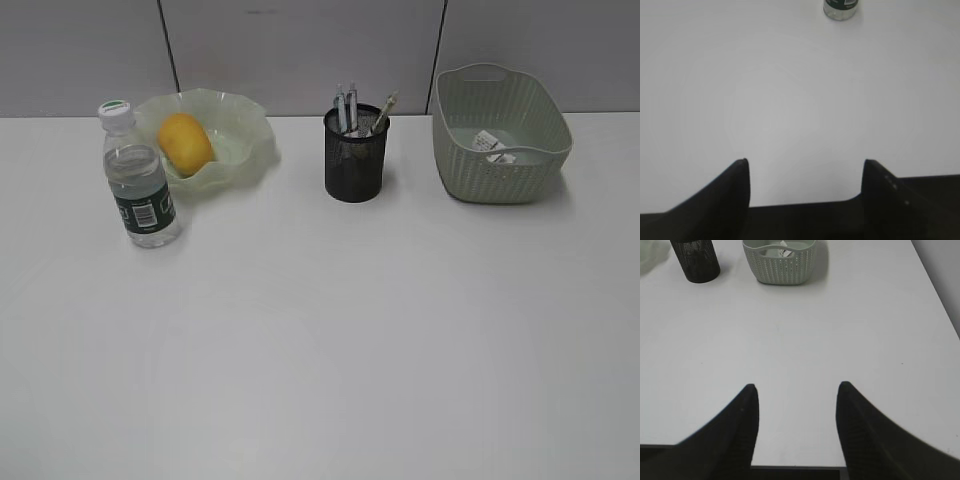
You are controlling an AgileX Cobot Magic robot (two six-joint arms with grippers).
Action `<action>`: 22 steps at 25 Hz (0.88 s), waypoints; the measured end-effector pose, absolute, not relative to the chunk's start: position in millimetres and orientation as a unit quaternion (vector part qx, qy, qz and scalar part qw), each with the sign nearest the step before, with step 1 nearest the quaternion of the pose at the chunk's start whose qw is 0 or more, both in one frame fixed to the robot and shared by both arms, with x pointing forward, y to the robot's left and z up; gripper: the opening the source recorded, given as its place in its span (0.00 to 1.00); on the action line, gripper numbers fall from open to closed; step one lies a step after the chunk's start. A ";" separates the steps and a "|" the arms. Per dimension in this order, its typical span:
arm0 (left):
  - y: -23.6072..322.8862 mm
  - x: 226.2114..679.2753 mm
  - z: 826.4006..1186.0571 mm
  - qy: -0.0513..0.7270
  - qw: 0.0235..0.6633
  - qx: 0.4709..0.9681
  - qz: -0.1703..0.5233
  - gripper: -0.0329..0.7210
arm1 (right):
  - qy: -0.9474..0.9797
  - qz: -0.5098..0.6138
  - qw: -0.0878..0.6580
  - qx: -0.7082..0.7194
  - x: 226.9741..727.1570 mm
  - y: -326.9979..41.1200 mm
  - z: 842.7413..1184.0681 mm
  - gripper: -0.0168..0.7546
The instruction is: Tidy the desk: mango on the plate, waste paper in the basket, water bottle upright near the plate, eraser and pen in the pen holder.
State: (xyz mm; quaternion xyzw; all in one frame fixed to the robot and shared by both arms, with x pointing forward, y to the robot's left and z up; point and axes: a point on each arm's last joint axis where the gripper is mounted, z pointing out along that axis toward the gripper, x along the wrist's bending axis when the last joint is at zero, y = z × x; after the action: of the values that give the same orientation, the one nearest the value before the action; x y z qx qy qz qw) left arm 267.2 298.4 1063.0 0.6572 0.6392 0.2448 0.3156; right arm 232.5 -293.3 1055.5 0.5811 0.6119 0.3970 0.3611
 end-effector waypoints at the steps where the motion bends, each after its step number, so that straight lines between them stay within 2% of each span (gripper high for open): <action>1: 299.1 263.1 1062.6 0.636 0.324 0.654 0.251 0.74 | 0.612 0.397 0.361 0.581 232.5 -293.3 1055.5 0.54; 11: 308.6 225.0 1063.0 0.598 0.396 0.614 0.329 0.73 | 0.612 0.397 0.361 0.581 232.6 -293.3 1055.3 0.54; 15: 308.5 223.5 1062.8 0.589 0.395 0.620 0.336 0.72 | 0.612 0.397 0.361 0.581 232.6 -293.3 1055.3 0.54; 22: 304.2 229.4 1057.9 0.550 0.398 0.647 0.348 0.61 | 0.612 0.397 0.361 0.581 232.6 -293.2 1055.3 0.54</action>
State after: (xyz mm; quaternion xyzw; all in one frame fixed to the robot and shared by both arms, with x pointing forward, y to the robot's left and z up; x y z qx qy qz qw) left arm 229.4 304.2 1057.9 0.6466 0.5502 0.3479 0.3977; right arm 232.6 -293.2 1055.3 0.5812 0.6120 0.3970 0.3608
